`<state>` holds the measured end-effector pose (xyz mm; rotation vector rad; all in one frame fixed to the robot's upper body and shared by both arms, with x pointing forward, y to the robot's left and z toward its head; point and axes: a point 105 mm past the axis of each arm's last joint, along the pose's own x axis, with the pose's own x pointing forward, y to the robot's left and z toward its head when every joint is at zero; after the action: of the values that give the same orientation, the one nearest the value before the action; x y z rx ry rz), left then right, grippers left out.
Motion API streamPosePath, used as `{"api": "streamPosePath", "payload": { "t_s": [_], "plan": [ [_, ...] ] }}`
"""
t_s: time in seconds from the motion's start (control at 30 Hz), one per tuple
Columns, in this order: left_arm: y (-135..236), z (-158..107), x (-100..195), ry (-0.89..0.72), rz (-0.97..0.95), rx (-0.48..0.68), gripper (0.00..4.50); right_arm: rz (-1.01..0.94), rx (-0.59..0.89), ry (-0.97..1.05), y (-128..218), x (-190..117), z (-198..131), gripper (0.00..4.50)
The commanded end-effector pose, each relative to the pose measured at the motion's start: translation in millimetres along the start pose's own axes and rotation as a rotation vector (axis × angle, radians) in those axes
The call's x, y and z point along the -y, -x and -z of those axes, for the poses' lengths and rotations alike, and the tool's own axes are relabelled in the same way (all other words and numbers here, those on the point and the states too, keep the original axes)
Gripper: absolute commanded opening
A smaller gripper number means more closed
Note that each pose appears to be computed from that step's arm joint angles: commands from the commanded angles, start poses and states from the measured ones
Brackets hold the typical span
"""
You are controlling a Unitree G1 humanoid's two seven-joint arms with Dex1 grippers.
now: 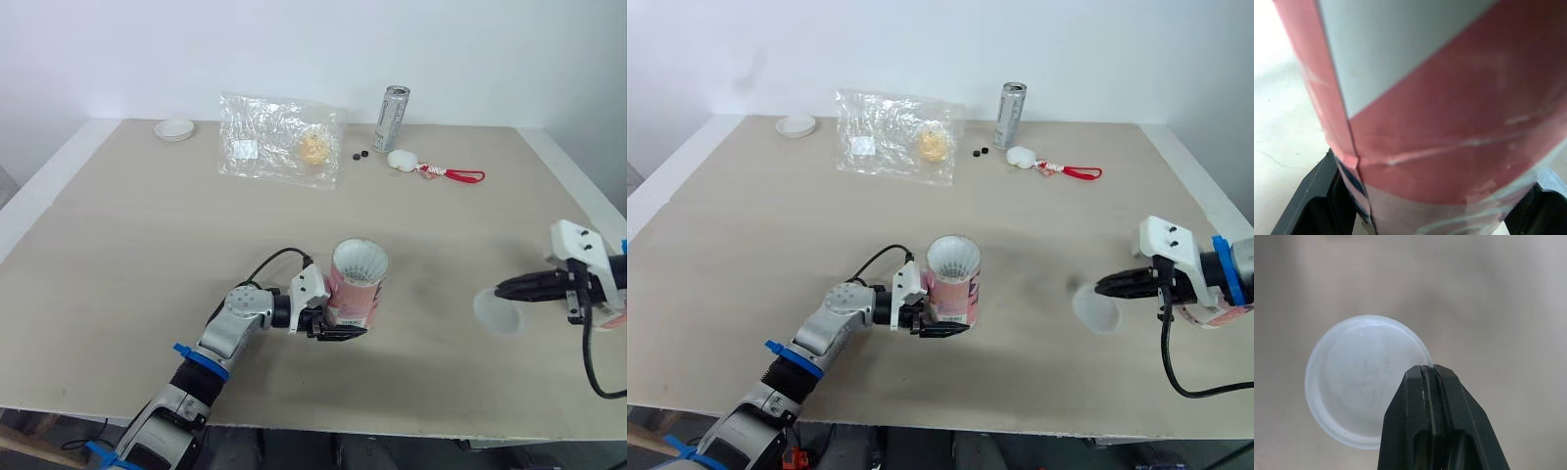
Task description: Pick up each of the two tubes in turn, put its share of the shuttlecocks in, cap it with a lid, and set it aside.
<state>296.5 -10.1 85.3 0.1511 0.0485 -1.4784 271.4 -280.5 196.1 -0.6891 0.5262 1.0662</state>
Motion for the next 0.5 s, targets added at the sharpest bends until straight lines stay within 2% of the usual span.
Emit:
{"api": "streamPosePath", "payload": {
  "t_s": [0.03,0.3,0.5],
  "plan": [
    [4.8,15.8,-3.6,0.024,-0.014,-0.050,3.35,0.012,0.117,0.149,10.1,-2.0,-65.5,0.09],
    [2.6,22.7,-2.1,-0.028,0.011,-0.087,3.35,-0.050,0.301,0.339,1.8,-9.1,-154.4,0.09],
    [-1.2,18.9,-6.0,-0.053,0.010,-0.098,3.35,-0.145,0.321,0.453,-13.1,-17.9,-181.2,0.09]
  ]
}}
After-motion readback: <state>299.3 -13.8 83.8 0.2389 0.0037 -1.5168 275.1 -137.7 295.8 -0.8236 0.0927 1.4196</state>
